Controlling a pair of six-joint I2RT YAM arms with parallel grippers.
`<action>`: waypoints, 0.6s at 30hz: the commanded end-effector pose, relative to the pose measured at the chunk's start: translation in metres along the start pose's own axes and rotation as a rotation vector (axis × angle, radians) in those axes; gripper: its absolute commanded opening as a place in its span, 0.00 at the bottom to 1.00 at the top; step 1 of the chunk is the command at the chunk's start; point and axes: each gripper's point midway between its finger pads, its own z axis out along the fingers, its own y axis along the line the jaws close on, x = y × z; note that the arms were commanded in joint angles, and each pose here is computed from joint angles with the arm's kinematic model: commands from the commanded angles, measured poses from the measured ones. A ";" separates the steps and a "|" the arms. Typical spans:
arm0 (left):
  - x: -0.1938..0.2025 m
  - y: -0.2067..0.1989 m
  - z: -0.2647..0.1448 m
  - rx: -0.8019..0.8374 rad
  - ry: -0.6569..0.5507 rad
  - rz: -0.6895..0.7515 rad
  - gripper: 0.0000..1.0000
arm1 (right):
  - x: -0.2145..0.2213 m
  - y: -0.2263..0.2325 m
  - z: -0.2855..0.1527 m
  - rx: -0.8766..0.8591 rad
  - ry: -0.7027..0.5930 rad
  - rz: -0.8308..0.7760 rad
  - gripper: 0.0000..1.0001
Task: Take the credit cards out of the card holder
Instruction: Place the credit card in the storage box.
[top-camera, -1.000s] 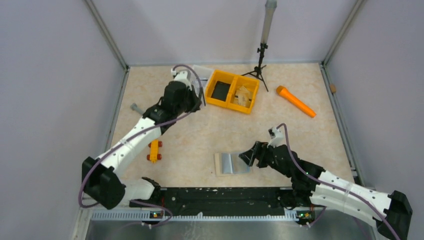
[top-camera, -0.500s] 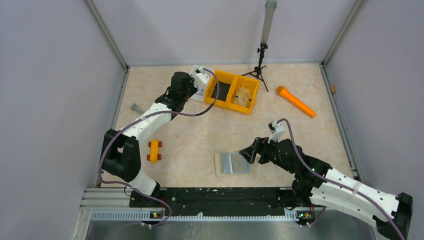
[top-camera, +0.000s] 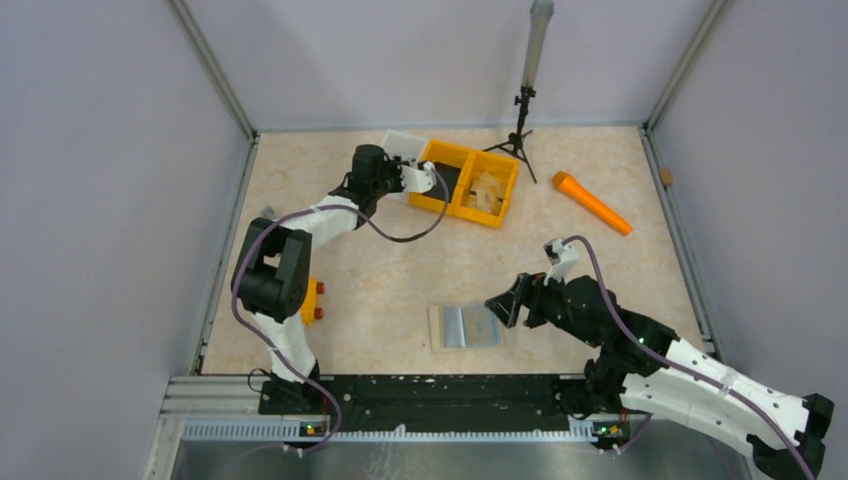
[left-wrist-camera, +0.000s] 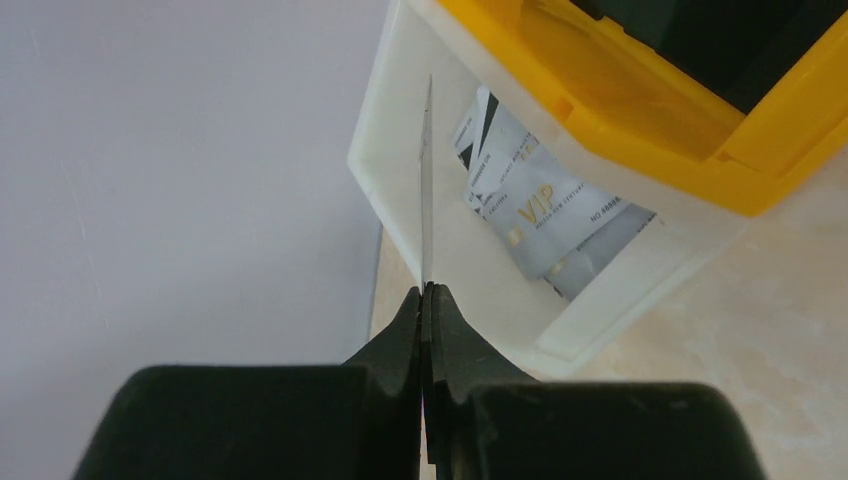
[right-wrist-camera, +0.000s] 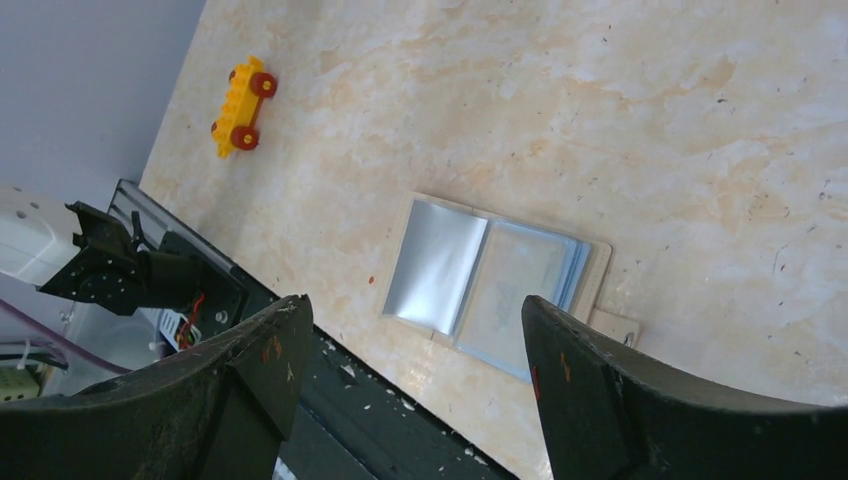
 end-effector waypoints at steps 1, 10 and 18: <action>-0.020 0.035 0.021 -0.103 -0.076 0.158 0.00 | -0.021 0.005 -0.010 0.004 -0.050 -0.008 0.78; 0.004 0.018 0.053 -0.054 0.019 0.227 0.00 | -0.022 -0.001 -0.014 0.018 -0.076 0.004 0.77; 0.018 0.022 0.061 -0.072 0.066 0.237 0.00 | -0.022 -0.002 -0.013 0.023 -0.075 0.010 0.76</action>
